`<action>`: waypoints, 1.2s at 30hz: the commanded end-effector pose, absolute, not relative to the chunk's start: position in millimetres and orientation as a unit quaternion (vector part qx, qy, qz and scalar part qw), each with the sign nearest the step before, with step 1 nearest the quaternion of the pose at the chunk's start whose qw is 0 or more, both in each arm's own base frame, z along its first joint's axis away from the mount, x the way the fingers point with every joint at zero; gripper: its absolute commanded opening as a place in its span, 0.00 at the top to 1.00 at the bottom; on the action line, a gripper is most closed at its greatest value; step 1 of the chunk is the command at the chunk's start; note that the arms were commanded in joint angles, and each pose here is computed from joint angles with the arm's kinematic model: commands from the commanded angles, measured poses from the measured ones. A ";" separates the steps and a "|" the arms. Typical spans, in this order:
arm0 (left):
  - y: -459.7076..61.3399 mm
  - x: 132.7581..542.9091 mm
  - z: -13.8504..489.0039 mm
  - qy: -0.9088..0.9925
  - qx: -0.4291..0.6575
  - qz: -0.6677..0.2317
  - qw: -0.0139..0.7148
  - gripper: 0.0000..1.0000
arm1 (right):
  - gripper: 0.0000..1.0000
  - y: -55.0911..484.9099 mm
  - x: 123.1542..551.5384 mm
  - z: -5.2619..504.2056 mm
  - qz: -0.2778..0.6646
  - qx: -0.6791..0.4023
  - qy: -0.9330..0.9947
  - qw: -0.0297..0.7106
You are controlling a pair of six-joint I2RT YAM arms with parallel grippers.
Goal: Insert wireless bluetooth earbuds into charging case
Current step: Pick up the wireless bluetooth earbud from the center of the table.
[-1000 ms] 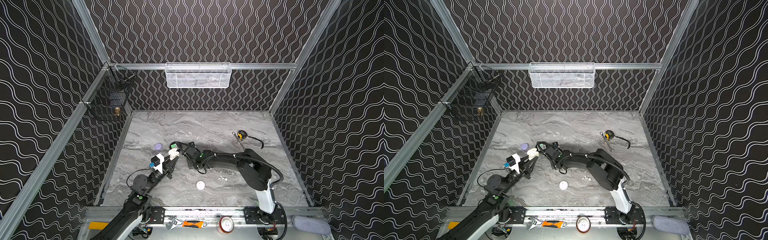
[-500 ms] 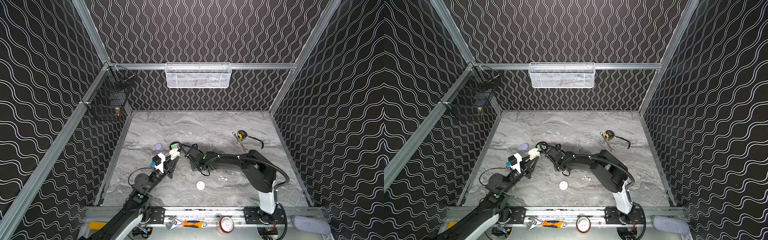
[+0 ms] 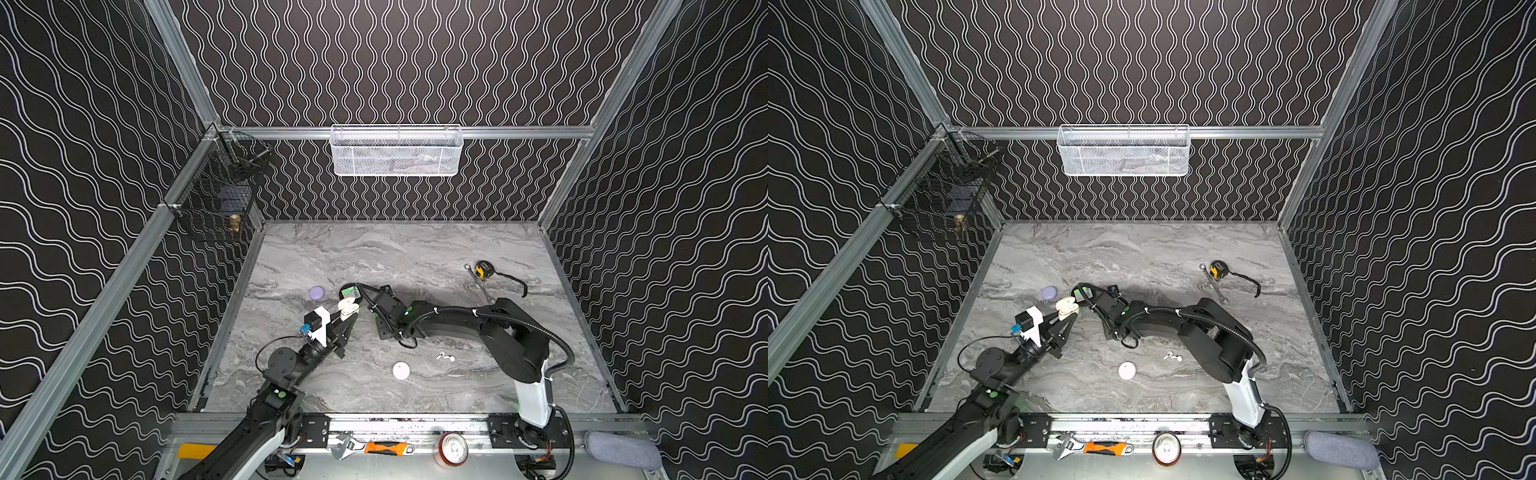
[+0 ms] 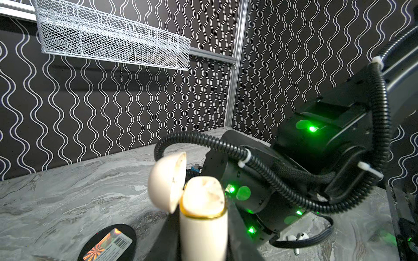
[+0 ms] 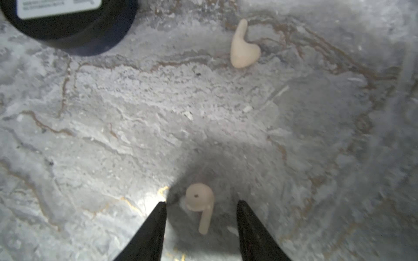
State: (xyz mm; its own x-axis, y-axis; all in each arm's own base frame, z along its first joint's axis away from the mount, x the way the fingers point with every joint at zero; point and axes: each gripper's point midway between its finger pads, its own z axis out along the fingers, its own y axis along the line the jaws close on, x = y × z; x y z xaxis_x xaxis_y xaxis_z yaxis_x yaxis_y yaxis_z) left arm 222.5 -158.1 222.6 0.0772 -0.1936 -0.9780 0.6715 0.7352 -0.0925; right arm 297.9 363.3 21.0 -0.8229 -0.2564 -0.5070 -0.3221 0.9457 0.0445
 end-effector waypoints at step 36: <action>-151.2 222.9 205.8 0.623 0.190 -0.287 0.703 1.00 | 0.73 351.0 291.6 6.5 0.014 -0.152 0.957 0.249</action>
